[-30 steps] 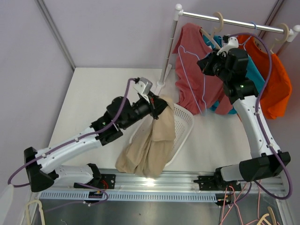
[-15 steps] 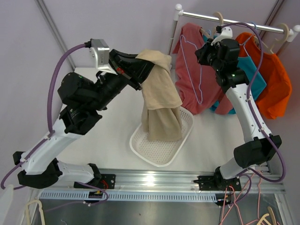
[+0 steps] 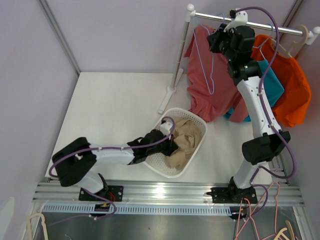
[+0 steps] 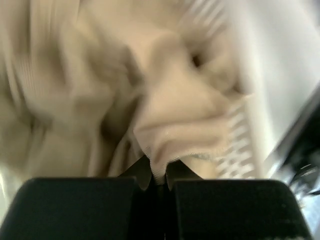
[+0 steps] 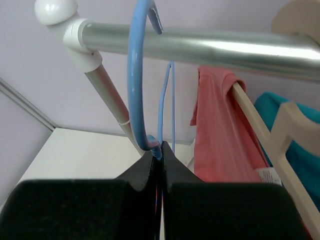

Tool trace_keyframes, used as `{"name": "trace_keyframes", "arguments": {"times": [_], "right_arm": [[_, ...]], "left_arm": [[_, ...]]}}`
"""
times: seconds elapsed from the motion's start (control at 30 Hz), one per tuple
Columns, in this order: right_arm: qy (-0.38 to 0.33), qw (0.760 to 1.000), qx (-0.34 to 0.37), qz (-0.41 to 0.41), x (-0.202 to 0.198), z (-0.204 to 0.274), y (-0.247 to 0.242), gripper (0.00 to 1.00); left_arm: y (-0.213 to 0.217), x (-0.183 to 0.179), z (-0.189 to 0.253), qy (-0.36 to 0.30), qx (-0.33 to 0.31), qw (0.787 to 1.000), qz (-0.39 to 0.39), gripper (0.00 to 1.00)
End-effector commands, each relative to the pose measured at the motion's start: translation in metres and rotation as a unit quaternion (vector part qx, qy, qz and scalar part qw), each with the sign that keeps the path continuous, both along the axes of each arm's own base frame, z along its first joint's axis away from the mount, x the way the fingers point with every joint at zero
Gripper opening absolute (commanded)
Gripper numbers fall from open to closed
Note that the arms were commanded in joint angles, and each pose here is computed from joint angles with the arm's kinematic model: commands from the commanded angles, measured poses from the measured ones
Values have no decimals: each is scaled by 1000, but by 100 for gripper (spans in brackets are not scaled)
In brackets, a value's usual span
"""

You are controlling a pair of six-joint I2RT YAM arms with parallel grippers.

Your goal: Remove the t-shirt from the hanger

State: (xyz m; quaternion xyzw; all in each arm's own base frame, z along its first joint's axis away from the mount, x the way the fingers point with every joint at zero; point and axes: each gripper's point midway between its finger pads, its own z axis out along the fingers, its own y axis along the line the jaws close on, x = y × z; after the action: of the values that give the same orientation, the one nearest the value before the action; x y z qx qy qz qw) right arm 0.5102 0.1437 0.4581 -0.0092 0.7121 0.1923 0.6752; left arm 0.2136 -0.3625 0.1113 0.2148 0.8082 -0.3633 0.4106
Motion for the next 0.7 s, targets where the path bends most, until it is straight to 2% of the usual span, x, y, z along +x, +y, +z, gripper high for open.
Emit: {"name": "trace_keyframes", "arguments": {"times": [0.0, 0.07, 0.1, 0.13, 0.17, 0.23, 0.27, 0.3, 0.33, 0.37, 0.4, 0.47, 0.53, 0.57, 0.67], "right_arm": [[-28, 1000, -5, 7, 8, 25, 6, 0], [-23, 1000, 0, 6, 20, 18, 9, 0], [-40, 999, 5, 6, 20, 35, 10, 0], [-30, 1000, 4, 7, 23, 32, 12, 0], [-13, 1000, 3, 6, 38, 15, 17, 0], [-22, 1000, 8, 9, 42, 24, 22, 0], [-14, 1000, 11, 12, 52, 13, 27, 0], [-16, 1000, 15, 14, 54, 13, 29, 0], [-18, 1000, 17, 18, 56, 11, 34, 0], [-15, 1000, 18, 19, 60, 6, 36, 0], [-13, 1000, 18, 19, 61, 4, 38, 0], [-8, 1000, 18, 22, 63, -2, 44, 0], [-4, 1000, 15, 20, 64, -6, 48, 0], [-1, 1000, 12, 23, 63, -9, 52, 0], [-3, 999, 5, 31, 55, -6, 59, 0]], "left_arm": [[-12, -1, 16, 23, -82, 996, 21, 1], [-1, 0, -6, 44, -54, 996, 48, 1], [9, 1, -28, 68, -21, 995, 76, 1], [12, 1, -36, 78, -8, 993, 83, 1], [15, -1, -43, 87, 2, 992, 88, 1], [21, -9, -61, 116, 19, 989, 91, 1], [20, -10, -59, 119, 15, 989, 91, 1], [24, -15, -60, 121, 11, 989, 87, 7], [22, -19, -42, 106, -26, 991, 73, 14], [21, -22, -28, 93, -49, 992, 67, 29], [28, -27, -22, 78, -54, 993, 65, 40], [33, -28, 24, 33, -78, 994, 70, 99], [40, -30, 50, -8, -68, 996, 59, 99], [46, -32, 88, -32, -88, 993, 66, 99], [59, -38, 144, -67, -126, 988, 64, 99]]}}
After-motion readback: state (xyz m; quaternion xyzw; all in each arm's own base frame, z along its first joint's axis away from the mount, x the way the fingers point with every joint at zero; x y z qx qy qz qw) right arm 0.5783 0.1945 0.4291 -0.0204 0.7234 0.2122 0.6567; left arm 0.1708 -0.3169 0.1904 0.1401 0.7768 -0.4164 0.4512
